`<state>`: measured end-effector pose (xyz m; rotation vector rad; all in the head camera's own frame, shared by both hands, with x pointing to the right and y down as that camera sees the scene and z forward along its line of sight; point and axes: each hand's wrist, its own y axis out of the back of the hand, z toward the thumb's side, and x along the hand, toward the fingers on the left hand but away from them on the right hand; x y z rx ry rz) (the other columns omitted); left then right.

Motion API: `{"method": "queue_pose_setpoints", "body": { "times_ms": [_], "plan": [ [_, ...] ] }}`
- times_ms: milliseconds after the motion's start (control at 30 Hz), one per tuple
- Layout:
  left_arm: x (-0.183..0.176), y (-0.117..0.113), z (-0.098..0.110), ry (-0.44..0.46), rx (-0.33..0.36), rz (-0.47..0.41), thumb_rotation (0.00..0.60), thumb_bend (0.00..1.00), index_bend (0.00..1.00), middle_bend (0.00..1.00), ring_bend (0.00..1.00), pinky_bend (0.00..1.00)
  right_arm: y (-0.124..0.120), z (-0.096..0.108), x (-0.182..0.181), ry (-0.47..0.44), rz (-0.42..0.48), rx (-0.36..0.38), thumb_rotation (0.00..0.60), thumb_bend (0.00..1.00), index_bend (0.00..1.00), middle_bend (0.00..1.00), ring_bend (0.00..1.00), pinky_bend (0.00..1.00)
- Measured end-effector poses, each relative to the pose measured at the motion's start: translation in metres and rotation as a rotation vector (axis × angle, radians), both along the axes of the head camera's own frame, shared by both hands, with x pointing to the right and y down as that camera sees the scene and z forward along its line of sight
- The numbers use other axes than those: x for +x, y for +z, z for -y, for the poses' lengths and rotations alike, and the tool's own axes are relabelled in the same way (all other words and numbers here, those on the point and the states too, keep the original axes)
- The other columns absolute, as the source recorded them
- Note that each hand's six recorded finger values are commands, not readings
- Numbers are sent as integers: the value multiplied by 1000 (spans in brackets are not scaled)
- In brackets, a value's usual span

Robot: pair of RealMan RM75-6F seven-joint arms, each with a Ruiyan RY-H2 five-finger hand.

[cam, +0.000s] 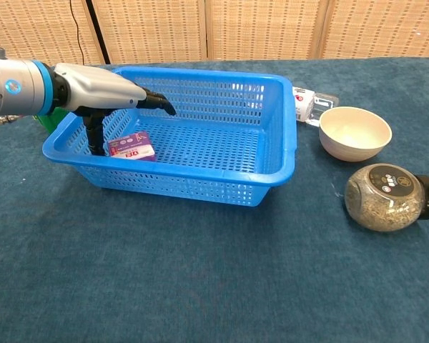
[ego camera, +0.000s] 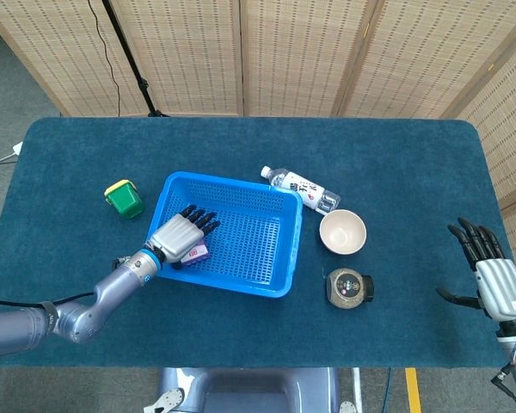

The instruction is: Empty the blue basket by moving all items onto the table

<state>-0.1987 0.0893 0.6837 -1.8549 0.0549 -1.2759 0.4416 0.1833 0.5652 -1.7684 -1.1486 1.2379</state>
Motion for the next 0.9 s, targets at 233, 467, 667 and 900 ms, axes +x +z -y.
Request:
{"method": "queue_pose_setpoints", "body": {
  "times_ms": [233, 467, 667, 900],
  "plan": [
    [3, 18, -6, 15, -25, 81, 600, 83, 0, 0, 0, 21, 2, 1, 0, 7, 3, -8, 600, 0, 0, 0, 0, 0],
    [13, 32, -11, 30, -10, 118, 600, 383, 284, 120, 196, 434, 2, 3, 4, 23, 16, -10, 600, 0, 0, 0, 0, 0],
    [21, 33, -10, 12, 21, 90, 600, 505, 600, 420, 461, 568, 3, 4, 5, 26, 28, -20, 600, 0, 0, 0, 0, 0],
    [29, 22, 1, -32, 81, 6, 600, 510, 624, 439, 476, 580, 5, 3, 3, 18, 34, -29, 600, 0, 0, 0, 0, 0]
  ]
}}
